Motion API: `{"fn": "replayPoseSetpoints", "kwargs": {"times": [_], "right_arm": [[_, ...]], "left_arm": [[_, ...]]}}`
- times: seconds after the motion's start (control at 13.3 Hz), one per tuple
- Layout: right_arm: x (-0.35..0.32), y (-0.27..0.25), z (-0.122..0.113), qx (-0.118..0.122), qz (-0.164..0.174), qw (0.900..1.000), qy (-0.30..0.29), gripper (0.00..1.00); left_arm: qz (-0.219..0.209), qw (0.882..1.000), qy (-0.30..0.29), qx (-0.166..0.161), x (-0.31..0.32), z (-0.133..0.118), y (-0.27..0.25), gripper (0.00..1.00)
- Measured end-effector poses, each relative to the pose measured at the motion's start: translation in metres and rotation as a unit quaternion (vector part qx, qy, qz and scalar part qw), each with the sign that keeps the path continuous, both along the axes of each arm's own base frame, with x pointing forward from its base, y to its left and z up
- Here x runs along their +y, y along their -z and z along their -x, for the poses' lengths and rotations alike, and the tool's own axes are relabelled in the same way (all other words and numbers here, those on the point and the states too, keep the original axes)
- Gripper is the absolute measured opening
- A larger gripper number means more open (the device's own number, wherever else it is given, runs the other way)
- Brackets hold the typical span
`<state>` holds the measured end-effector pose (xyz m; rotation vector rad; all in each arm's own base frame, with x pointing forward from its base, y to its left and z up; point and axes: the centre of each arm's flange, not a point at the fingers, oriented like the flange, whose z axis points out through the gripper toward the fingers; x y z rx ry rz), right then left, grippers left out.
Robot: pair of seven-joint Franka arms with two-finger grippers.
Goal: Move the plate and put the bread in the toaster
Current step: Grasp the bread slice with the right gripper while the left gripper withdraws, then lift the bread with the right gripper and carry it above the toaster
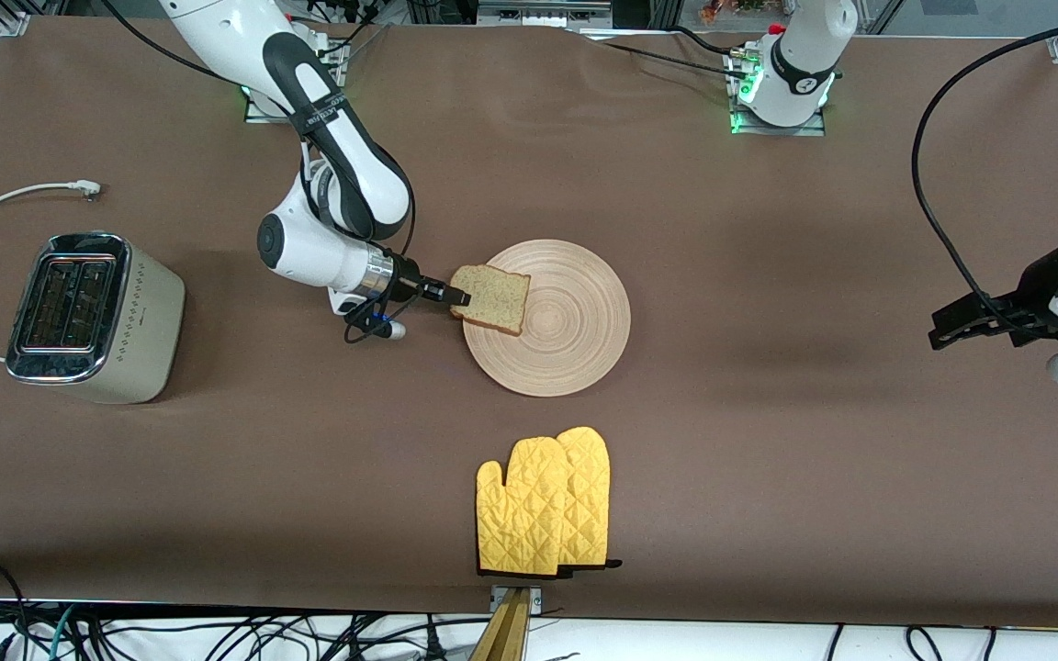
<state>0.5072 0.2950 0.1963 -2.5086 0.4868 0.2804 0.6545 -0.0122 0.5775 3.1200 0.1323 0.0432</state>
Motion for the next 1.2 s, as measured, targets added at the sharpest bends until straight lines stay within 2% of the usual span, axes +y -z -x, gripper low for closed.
{"fn": "replayPoseSetpoints", "kwargs": {"times": [0.08,0.15,0.3,0.53,0.83,1.05,1.2], "right_arm": [[0.001,-0.001,-0.001,-0.002,-0.001,1.000,-0.001,0.40],[0.003,-0.003,-0.002,-0.004,-0.002,1.000,-0.002,0.29],[0.007,-0.006,-0.003,-0.007,-0.004,1.000,-0.004,0.11],[0.012,-0.011,-0.005,-0.013,-0.008,1.000,-0.007,0.11],[0.014,-0.033,-0.015,-0.028,-0.018,0.999,-0.009,0.07],[-0.024,-0.071,-0.036,-0.029,-0.008,0.998,-0.047,0.07],[-0.077,-0.111,-0.059,-0.016,0.013,0.996,-0.084,0.07]], "left_arm": [[0.000,1.000,0.001,0.001,-0.002,0.003,0.004,1.00],[0.000,1.000,0.001,-0.013,-0.004,0.008,0.009,1.00],[0.000,0.999,0.003,-0.038,-0.009,0.033,0.024,1.00],[-0.003,0.999,0.004,-0.034,-0.009,0.063,0.024,1.00],[-0.004,1.000,0.004,-0.004,-0.009,0.076,0.020,1.00],[-0.005,1.000,0.004,0.000,-0.009,0.077,0.020,1.00],[-0.005,1.000,0.004,0.001,-0.009,0.077,0.021,1.00]]}}
